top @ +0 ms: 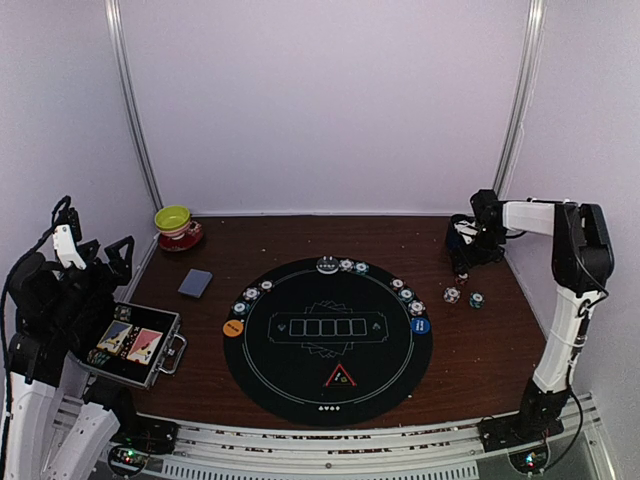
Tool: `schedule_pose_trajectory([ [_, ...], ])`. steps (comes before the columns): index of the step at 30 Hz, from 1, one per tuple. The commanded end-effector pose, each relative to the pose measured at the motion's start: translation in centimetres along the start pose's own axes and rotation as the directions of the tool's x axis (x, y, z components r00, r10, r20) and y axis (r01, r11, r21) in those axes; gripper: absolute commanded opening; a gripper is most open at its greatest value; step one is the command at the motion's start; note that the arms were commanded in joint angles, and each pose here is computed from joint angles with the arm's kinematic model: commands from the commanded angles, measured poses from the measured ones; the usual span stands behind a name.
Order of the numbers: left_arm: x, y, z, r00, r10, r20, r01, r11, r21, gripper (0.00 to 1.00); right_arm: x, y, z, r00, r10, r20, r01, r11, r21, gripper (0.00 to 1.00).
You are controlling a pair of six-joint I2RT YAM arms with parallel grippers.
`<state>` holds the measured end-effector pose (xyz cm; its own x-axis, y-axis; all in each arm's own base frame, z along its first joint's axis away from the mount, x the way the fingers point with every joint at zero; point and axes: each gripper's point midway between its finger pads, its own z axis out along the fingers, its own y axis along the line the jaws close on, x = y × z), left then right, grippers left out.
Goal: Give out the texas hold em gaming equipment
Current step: Pick up the pile of poker chips from the pile of poker chips.
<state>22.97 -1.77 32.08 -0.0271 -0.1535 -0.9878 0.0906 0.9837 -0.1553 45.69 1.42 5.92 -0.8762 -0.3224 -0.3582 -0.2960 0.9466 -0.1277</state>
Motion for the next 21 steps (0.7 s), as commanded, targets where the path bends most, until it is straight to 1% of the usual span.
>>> schedule_pose_trajectory([
  [1,-1.0,-0.2,-0.1,0.999,0.006,0.044,-0.007,1.0,0.011,0.98,-0.1,-0.1,0.9,1.0,0.024,0.002,-0.024,1.0,-0.009,0.89],
  [7,-1.1,-0.2,-0.2,0.999,0.007,0.047,-0.007,1.0,0.012,0.98,0.6,0.1,1.8,0.999,0.022,-0.029,-0.022,1.0,-0.015,0.82],
  [10,-1.1,-0.2,-0.2,0.999,0.006,0.046,-0.007,1.0,0.011,0.98,0.8,0.6,2.0,0.999,0.015,-0.04,-0.017,0.999,-0.042,0.78],
  [15,-1.0,-0.2,-0.1,0.999,0.006,0.044,-0.007,1.0,0.01,0.98,1.2,1.3,2.2,0.999,0.007,-0.054,-0.011,0.996,-0.084,0.74],
  [21,-1.0,-0.2,-0.1,0.999,0.006,0.043,-0.007,1.0,0.01,0.98,1.2,1.2,2.2,0.998,0.009,-0.057,-0.013,0.997,-0.078,0.67],
])
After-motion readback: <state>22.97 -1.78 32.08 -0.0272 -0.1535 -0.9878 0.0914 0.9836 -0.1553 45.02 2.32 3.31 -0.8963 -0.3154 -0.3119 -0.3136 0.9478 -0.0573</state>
